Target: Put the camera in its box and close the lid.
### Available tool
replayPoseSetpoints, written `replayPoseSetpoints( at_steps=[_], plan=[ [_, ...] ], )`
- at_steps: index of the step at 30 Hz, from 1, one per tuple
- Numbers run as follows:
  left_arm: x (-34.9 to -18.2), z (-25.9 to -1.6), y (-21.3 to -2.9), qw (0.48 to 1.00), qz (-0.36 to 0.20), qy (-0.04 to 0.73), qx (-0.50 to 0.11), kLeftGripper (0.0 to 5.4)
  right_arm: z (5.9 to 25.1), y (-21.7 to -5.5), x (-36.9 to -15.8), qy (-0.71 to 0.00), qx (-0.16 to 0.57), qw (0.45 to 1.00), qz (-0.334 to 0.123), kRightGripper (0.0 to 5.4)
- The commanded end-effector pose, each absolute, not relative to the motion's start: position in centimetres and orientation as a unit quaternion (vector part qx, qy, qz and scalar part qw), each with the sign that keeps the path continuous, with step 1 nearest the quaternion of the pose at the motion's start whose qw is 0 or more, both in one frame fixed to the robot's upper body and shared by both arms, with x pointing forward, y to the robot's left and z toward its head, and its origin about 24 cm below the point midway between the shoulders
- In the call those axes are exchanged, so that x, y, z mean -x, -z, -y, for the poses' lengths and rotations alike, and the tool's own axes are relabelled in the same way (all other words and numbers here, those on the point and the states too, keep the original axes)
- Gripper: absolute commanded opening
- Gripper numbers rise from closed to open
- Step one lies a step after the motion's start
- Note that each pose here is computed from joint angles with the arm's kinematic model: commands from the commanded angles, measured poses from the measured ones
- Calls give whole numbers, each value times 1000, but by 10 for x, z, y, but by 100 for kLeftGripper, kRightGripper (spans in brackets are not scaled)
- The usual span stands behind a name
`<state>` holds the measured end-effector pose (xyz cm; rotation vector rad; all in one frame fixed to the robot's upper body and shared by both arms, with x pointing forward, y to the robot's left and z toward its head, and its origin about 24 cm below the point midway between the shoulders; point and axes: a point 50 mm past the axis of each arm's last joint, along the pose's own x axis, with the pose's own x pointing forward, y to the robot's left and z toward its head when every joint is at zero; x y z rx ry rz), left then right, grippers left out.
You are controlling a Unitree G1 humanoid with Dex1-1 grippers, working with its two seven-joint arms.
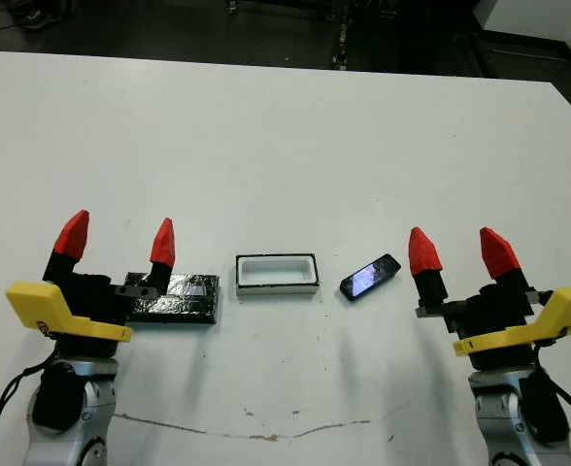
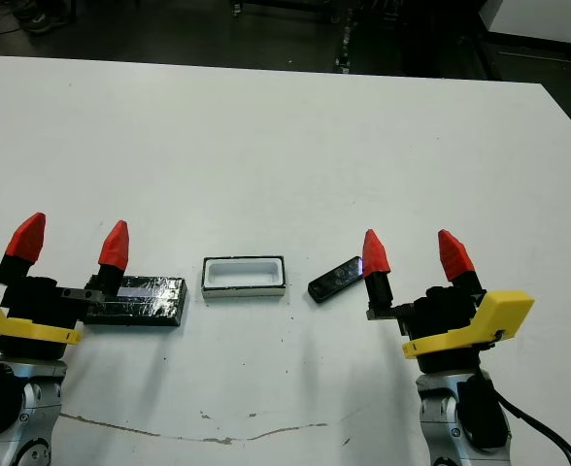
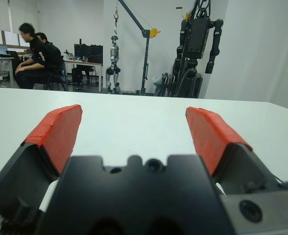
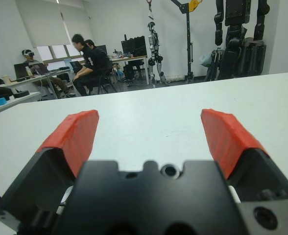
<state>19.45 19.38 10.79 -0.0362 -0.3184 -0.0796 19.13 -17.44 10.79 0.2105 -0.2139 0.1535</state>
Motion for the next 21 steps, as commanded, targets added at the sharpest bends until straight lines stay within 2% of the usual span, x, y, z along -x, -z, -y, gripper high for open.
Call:
replayPoseSetpoints(
  at_steps=[1,13,17,21],
  plan=[
    [-195,-194,-106,987,152,41,17,539,177,-105,-190,-72,-103,987,102,540],
    [-195,-190,-105,988,149,41,24,539,184,-106,-192,-88,-83,988,100,540],
    [-195,-190,-104,988,146,40,27,539,196,-120,-202,-113,-29,986,117,540],
    [-196,-189,-103,988,148,38,26,539,213,-145,-221,-165,34,978,120,540]
  ],
)
